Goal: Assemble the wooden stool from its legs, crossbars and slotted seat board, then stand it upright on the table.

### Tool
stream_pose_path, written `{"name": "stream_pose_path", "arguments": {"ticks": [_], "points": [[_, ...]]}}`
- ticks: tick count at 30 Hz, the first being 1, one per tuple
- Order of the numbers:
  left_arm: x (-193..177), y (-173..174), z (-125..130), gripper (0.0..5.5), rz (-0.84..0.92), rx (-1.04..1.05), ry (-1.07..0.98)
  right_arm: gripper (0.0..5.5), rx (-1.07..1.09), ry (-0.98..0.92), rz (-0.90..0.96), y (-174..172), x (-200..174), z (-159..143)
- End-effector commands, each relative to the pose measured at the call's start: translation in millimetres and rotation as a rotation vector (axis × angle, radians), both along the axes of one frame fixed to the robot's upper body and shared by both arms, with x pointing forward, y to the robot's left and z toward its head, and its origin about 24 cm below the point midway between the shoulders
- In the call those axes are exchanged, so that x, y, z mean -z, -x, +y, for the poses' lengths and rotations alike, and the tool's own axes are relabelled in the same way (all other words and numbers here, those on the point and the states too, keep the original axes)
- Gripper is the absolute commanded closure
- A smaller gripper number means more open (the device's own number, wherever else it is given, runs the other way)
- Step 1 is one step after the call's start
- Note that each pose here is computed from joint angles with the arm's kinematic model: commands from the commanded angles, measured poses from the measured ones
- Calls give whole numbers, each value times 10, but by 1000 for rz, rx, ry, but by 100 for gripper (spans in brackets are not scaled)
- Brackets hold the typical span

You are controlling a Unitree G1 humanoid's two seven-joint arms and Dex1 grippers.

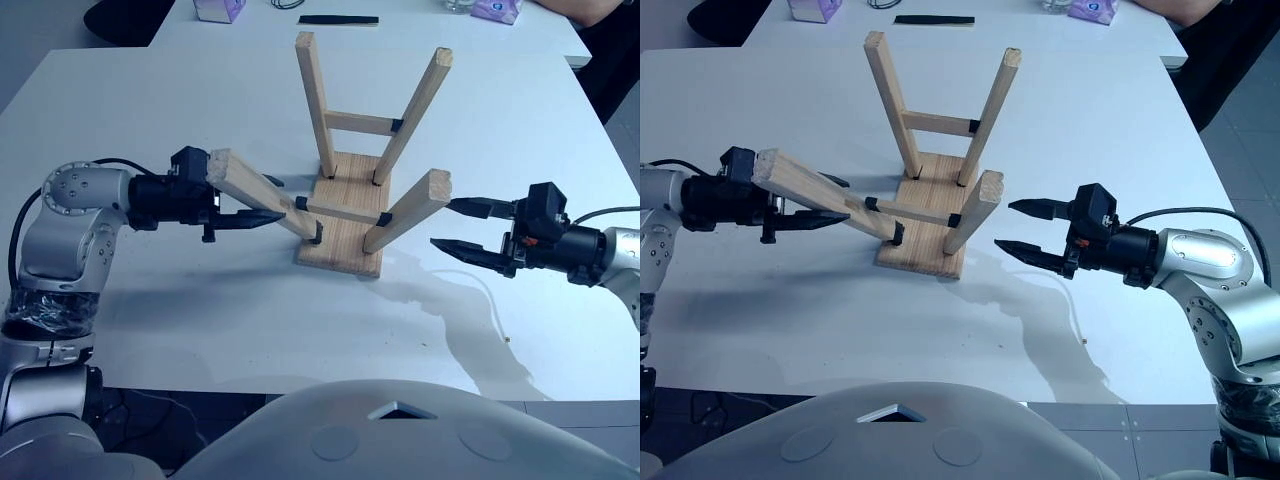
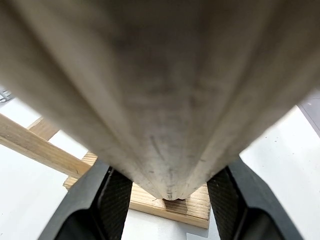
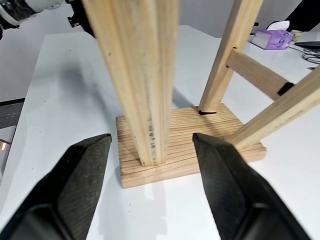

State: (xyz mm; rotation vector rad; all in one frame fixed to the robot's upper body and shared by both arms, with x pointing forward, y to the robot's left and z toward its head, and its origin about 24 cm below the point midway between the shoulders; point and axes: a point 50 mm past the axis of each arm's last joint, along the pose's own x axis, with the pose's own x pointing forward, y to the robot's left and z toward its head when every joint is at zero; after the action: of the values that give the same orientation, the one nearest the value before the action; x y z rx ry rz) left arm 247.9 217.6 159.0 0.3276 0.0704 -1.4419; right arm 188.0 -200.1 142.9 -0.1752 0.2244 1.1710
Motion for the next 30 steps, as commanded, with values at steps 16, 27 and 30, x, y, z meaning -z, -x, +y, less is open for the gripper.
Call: {"name": "stream_pose_path", "arguments": {"ticks": [16, 27, 30], "points": [[-35, -306, 67, 346, -50, -5, -144, 251, -62, 39, -19, 73, 49, 44], [181, -139, -33, 346, 45, 75, -107, 251, -65, 39, -22, 90, 72, 47], [292, -2, 3, 346, 98, 118, -153, 251, -62, 40, -20, 102, 71, 41]]}}
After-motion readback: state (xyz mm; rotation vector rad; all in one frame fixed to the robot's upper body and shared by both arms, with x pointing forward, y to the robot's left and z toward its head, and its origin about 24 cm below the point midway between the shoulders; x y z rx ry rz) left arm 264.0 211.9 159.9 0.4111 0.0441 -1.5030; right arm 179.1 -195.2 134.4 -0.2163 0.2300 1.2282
